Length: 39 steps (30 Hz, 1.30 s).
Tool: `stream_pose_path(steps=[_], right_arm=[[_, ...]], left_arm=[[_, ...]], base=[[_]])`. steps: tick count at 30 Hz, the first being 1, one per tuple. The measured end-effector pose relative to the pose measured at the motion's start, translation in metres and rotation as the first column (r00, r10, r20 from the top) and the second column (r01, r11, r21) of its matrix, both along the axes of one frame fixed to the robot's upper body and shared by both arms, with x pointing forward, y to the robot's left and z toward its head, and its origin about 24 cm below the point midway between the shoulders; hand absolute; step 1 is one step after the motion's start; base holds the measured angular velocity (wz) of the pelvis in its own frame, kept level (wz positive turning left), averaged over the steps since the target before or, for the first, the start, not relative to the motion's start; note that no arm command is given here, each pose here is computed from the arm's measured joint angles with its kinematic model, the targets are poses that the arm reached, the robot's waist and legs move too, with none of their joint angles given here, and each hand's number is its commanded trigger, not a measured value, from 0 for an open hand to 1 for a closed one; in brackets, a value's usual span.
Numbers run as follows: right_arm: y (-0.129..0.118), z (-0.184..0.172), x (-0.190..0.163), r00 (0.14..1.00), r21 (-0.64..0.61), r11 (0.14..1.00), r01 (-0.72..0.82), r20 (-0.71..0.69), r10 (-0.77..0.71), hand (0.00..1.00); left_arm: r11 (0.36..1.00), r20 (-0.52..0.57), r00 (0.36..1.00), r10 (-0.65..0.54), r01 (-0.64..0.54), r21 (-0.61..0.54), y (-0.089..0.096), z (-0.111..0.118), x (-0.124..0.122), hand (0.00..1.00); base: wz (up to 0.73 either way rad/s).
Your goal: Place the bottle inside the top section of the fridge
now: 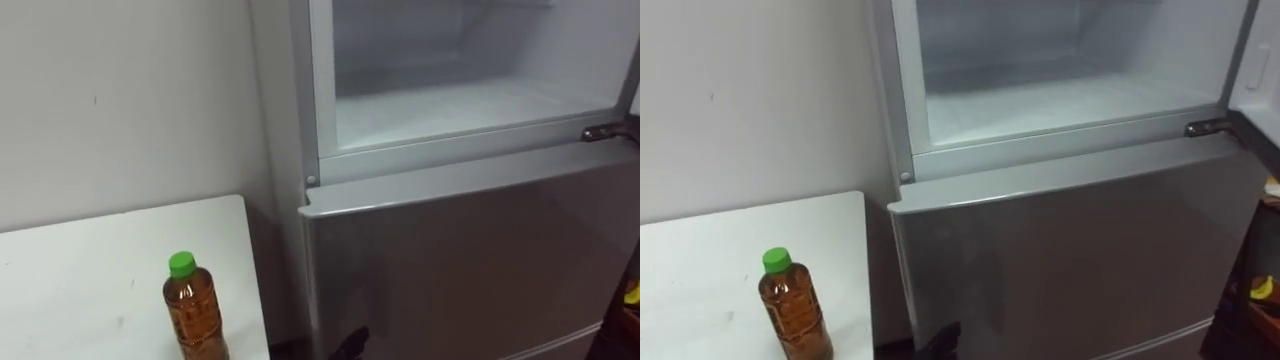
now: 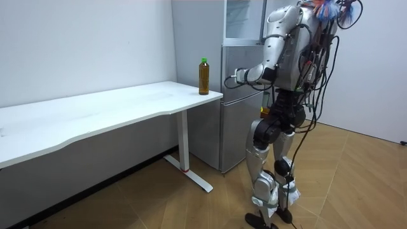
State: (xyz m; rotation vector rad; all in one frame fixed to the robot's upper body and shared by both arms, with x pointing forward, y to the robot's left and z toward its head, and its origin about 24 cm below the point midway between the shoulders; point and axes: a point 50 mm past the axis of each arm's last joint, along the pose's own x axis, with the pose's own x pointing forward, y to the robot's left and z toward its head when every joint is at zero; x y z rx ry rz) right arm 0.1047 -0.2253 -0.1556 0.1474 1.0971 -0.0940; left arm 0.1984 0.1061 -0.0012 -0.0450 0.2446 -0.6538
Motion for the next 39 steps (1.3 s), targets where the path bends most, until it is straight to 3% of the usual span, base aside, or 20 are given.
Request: stream_pose_path(steps=[3,9,17,24,29,32,39], right_arm=[[-0.001,0.001,0.001,1.0,-0.001,1.0,0.002,0.006,-0.002,0.0],[-0.001,0.001,-0.003,1.0,0.001,1.0,0.024,0.019,-0.024,0.0],[-0.002,-0.001,-0.015,0.999,0.002,0.999,0.048,0.016,-0.048,0.0],[-0.004,-0.002,-0.028,0.999,-0.021,0.999,0.047,0.013,-0.047,0.0],[-0.003,-0.004,-0.039,0.997,-0.021,0.997,0.073,-0.008,-0.074,0.0],[-0.001,-0.007,-0.045,0.996,-0.014,0.997,0.08,-0.031,-0.08,0.0],[0.005,-0.01,-0.053,0.995,0.009,0.997,0.074,-0.069,-0.073,0.0]], left_arm=[[0.998,-0.111,0.993,0.032,-0.025,0.066,0.009,-0.03,-0.007,0.0],[0.979,-0.217,0.969,0.12,-0.08,0.186,0.027,-0.067,-0.024,0.0],[0.912,-0.401,0.853,0.334,-0.186,0.364,0.07,-0.119,-0.067,0.0],[0.831,-0.445,0.731,0.518,-0.305,0.466,0.089,-0.14,-0.102,0.0],[0.708,-0.46,0.56,0.689,-0.385,0.592,0.115,-0.152,-0.142,0.0],[0.638,-0.432,0.493,0.755,-0.399,0.659,0.122,-0.154,-0.158,0.0],[0.573,-0.385,0.459,0.8,-0.397,0.717,0.122,-0.156,-0.164,0.0]], base=[[0.0],[0.0],[0.0],[0.0],[0.0],[0.01],[0.01]])
